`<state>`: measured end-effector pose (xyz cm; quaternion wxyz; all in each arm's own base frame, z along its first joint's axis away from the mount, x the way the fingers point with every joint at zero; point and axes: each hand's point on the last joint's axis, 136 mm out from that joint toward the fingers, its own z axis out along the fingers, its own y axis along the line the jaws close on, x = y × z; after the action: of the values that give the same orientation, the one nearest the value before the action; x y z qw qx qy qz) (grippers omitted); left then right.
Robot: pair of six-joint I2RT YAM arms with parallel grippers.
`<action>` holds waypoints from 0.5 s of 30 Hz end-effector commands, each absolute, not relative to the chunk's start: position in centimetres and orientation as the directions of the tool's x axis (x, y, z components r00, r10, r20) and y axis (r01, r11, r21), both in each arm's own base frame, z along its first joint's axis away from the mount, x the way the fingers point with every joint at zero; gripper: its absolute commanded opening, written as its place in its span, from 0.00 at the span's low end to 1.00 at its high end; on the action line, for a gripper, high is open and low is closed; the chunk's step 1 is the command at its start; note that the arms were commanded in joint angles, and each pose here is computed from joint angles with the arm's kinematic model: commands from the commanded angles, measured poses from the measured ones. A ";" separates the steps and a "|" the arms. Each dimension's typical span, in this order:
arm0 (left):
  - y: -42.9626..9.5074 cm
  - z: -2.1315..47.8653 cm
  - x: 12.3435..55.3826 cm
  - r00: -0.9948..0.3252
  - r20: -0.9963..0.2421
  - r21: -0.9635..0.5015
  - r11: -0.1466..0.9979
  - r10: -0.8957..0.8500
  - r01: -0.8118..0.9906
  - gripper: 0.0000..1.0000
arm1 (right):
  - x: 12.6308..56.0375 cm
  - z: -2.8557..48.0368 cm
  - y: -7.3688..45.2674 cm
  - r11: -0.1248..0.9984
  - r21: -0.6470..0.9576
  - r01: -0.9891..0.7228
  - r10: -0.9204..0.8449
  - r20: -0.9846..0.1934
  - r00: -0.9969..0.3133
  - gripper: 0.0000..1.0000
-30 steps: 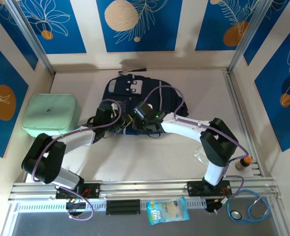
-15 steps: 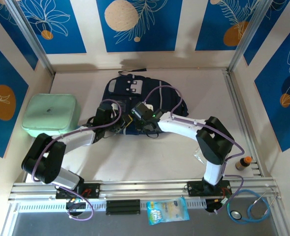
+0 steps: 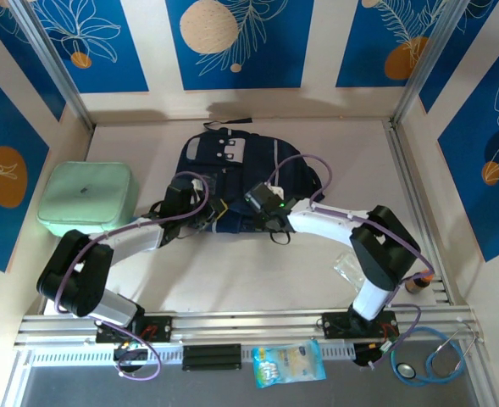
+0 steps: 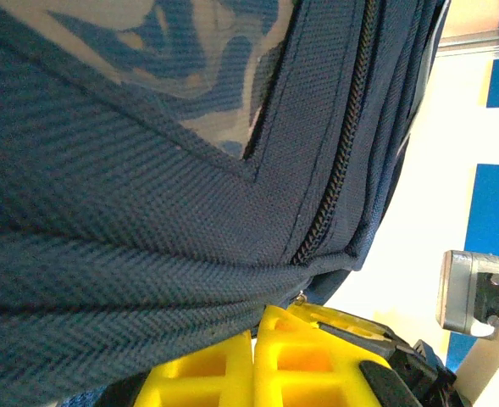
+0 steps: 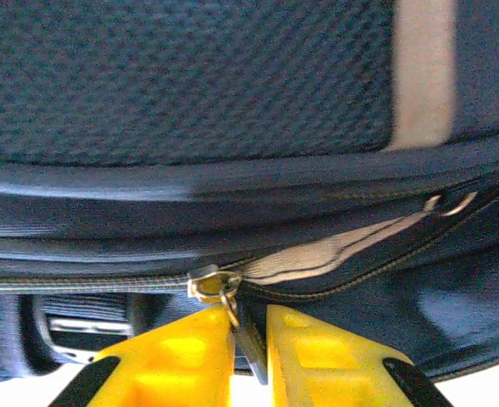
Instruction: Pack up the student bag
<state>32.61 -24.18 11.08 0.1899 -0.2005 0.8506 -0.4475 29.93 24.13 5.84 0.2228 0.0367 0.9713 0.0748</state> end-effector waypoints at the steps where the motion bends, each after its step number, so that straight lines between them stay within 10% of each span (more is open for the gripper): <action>1: -23.6 12.7 33.5 -0.832 -0.202 -0.846 0.520 -0.517 -0.118 0.00 | 29.8 6.3 24.2 0.981 0.181 -0.066 0.019 -0.435 -0.900 0.19; 15: -23.5 12.7 33.5 -0.831 -0.207 -0.842 0.526 -0.517 -0.117 0.00 | 30.4 5.0 25.0 0.983 0.139 -0.122 -0.056 -0.406 -0.912 0.20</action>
<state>32.67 -23.98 11.02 0.1905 -0.1999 0.8516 -0.4457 30.37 25.26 5.35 0.2136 -0.0454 0.9717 0.0906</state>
